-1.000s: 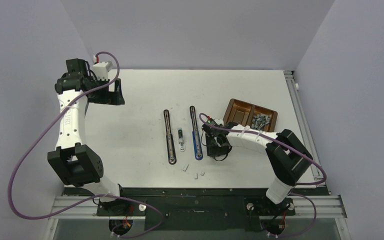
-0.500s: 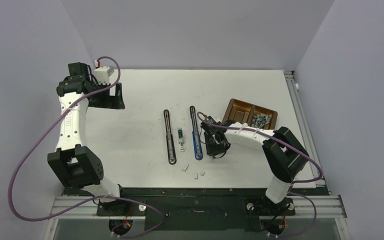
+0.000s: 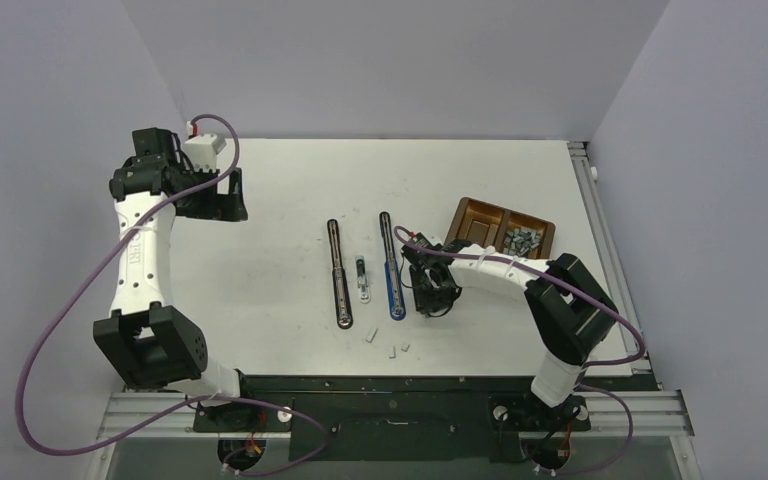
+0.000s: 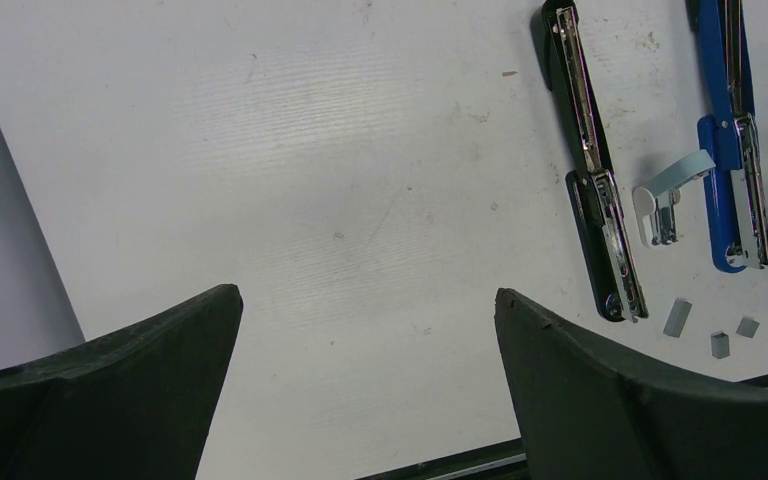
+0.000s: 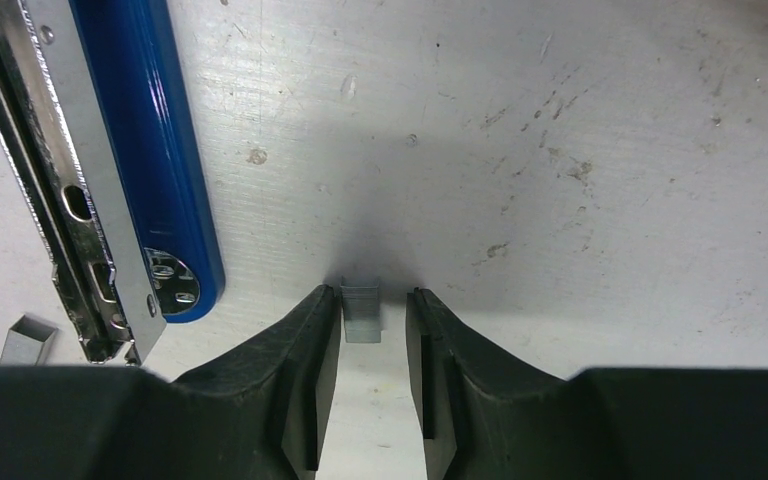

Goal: Load the staples into the stapler
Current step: Pick up the staple from the center of the board.

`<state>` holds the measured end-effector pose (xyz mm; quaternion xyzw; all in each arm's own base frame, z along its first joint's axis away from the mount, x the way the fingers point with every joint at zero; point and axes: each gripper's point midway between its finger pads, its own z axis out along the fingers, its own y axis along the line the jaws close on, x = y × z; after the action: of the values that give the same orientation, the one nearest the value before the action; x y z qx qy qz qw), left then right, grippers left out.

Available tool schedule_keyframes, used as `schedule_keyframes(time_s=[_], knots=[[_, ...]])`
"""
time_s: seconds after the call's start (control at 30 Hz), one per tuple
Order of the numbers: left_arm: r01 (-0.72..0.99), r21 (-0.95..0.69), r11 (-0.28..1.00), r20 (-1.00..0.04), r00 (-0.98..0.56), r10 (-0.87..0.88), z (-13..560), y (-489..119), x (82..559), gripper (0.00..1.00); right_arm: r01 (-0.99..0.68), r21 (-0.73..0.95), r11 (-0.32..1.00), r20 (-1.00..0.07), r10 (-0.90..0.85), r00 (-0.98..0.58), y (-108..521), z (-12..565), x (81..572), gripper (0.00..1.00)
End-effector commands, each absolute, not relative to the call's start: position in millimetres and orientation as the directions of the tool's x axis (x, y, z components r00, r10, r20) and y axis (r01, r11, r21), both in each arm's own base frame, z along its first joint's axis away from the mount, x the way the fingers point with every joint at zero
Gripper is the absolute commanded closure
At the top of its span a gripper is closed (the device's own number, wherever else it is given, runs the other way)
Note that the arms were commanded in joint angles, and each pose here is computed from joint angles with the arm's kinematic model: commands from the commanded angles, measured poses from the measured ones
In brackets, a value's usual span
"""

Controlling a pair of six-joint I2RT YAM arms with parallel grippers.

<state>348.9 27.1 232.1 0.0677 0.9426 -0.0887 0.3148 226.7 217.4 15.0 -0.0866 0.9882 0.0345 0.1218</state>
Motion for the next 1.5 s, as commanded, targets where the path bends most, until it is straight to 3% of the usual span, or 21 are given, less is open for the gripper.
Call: schedule_keyframes(time_s=[0.0,0.53,0.73,0.87,1.47], knots=[[0.189,-0.096,0.977,-0.643,-0.761,0.085,244,27,348,0.04,-0.185,0.022,0.983,-0.26,-0.173,-0.95,214,20,232,0.7],[0.181,-0.08,0.98,-0.643,-0.761,0.089,244,29,343,0.04,-0.196,0.036,0.98,-0.246,-0.182,-0.952,217,14,230,0.8],[0.181,-0.082,0.98,-0.634,-0.768,0.089,238,29,341,0.04,-0.19,0.044,0.981,-0.255,-0.173,-0.951,219,14,232,0.91],[0.174,-0.084,0.981,-0.625,-0.776,0.084,232,30,340,0.04,-0.195,0.056,0.979,-0.277,-0.172,-0.945,226,22,240,0.91],[0.075,-0.089,0.993,-0.611,-0.791,0.004,212,37,343,0.04,-0.152,0.141,0.978,-0.575,-0.044,-0.817,255,106,279,0.91]])
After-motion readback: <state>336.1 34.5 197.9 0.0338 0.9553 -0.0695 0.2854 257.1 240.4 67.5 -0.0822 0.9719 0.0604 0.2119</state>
